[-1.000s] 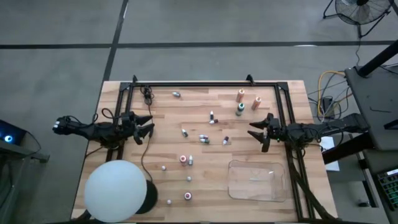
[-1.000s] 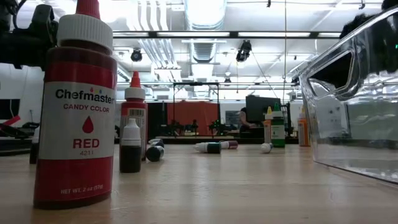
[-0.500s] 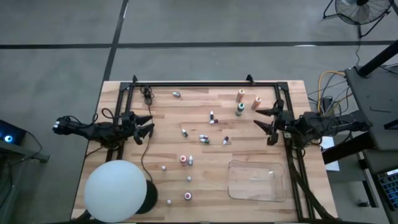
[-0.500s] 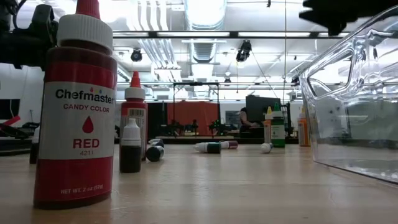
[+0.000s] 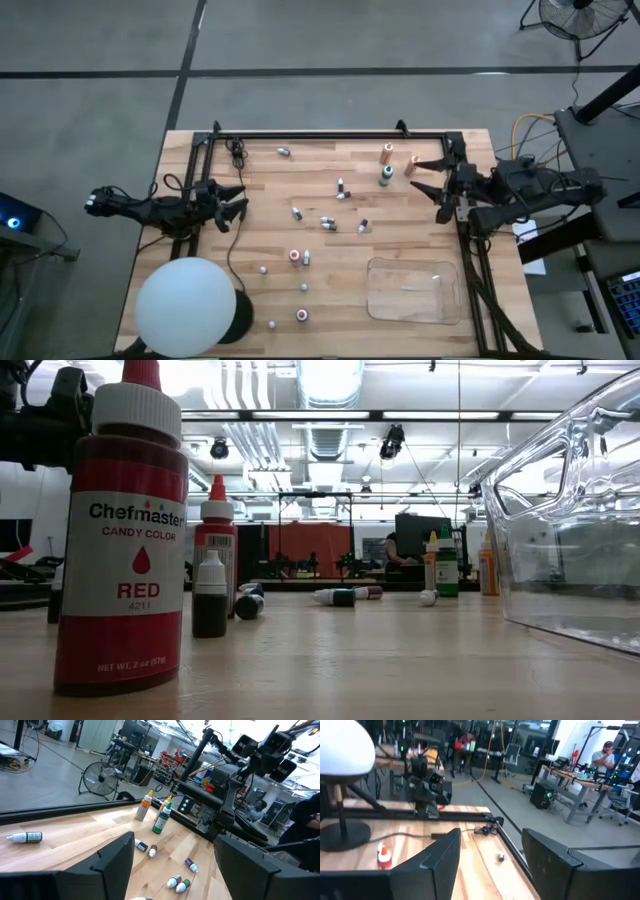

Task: Pick & Place food coloring
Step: Put the violet food color into the transparent bin

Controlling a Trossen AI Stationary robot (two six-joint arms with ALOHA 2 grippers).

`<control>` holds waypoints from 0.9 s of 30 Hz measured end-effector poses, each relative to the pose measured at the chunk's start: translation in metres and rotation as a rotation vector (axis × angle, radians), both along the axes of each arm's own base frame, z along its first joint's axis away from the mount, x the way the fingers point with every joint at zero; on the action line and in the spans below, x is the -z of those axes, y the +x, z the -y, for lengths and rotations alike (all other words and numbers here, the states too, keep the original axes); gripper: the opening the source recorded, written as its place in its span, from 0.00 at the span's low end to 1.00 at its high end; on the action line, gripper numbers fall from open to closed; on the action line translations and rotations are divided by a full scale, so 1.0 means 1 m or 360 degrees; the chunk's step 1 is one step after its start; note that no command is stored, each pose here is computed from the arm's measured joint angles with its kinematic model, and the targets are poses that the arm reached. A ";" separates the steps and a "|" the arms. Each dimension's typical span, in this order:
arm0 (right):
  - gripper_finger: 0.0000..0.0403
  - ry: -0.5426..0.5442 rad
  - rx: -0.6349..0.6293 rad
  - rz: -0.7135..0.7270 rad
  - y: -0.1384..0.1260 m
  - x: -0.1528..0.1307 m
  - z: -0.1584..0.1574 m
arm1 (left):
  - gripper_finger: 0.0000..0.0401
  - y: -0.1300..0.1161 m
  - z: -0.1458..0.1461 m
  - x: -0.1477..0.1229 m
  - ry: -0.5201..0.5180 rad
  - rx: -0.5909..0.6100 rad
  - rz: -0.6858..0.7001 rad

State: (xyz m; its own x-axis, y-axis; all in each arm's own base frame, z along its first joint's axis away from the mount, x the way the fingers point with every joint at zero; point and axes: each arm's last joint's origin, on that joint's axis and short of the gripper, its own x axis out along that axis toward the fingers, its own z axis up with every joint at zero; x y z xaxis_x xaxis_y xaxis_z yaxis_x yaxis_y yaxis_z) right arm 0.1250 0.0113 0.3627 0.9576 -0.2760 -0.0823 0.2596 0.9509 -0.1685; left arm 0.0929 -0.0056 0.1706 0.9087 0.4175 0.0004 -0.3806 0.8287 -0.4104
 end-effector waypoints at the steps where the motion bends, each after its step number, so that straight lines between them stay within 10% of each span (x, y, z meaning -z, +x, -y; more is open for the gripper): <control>1: 0.50 -0.0019 -0.0002 -0.0034 0.001 -0.006 0.000 | 0.61 0.000 0.000 0.000 0.0000 0.0001 -0.0001; 16: 0.50 -0.0360 -0.0037 -0.0517 0.037 -0.070 -0.004 | 0.61 0.000 0.000 0.000 0.0000 0.0001 -0.0001; 27: 0.50 -0.0656 -0.0135 -0.1113 0.078 -0.043 -0.004 | 0.61 0.000 0.000 0.000 0.0000 0.0001 -0.0001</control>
State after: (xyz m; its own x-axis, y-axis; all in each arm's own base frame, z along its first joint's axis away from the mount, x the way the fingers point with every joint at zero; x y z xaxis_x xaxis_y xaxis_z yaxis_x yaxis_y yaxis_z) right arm 0.2031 0.0155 0.4061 0.7417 -0.3432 -0.5763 -0.1055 0.7888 -0.6055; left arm 0.0929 -0.0056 0.1706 0.9088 0.4171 0.0001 -0.3804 0.8289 -0.4101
